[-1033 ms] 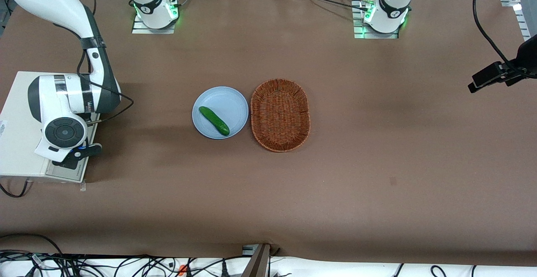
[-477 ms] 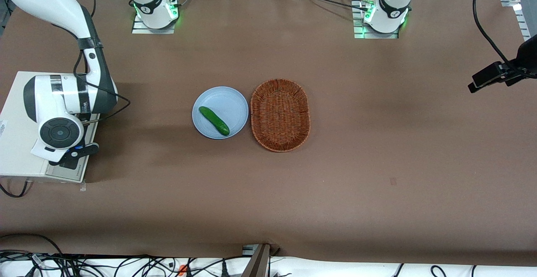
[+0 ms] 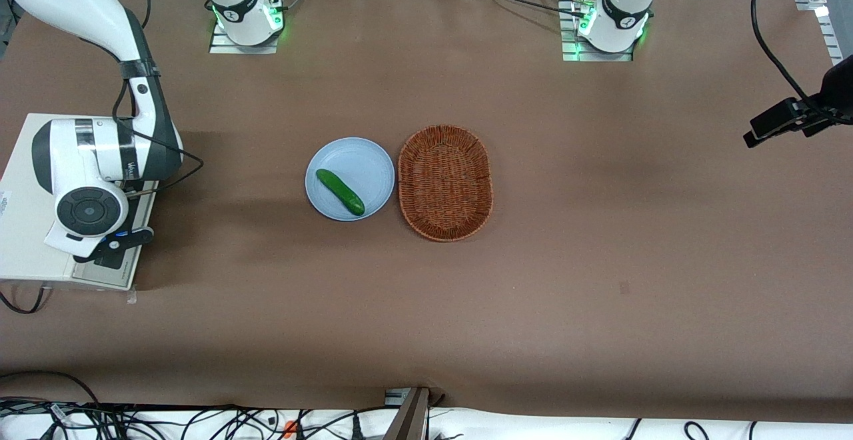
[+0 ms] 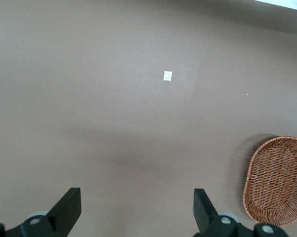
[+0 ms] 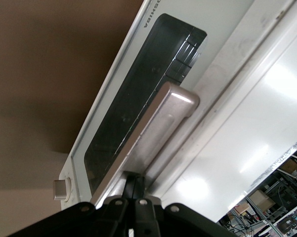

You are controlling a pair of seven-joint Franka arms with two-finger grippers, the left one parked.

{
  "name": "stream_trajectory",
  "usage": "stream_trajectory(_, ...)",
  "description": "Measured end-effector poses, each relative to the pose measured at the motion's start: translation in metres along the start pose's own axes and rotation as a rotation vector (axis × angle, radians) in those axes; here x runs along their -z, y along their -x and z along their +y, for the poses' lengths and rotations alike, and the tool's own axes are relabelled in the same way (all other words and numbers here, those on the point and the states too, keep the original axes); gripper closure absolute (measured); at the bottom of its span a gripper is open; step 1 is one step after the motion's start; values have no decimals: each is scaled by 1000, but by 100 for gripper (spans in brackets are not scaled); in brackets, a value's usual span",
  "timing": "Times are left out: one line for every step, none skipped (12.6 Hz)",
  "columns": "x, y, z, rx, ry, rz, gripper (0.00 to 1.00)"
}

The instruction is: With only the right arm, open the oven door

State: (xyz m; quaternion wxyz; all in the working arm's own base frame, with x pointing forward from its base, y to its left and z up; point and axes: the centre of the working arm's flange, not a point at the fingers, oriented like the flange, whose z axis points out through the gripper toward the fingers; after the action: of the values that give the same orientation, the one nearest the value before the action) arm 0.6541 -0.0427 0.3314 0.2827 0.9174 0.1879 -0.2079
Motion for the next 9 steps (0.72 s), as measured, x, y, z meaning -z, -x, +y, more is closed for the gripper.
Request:
stream_trajectory(0, 0, 0, 0, -3, 1, 99)
stream_trajectory(0, 0, 0, -4, -6, 2, 99)
stream_trajectory(0, 0, 0, -9, -9, 3, 99)
stream_trajectory(0, 0, 0, -18, -10, 3, 99)
stream_trajectory(0, 0, -1, -30, -14, 3, 99)
stream_trajectory(0, -1, -1, -37, -21, 6, 99)
stream_trajectory(2, -1, -3, -42, -31, 10, 99)
stream_trajectory(3, -2, -5, -49, -40, 14, 99)
stream_trajectory(5, -3, -8, -58, -48, 18, 99)
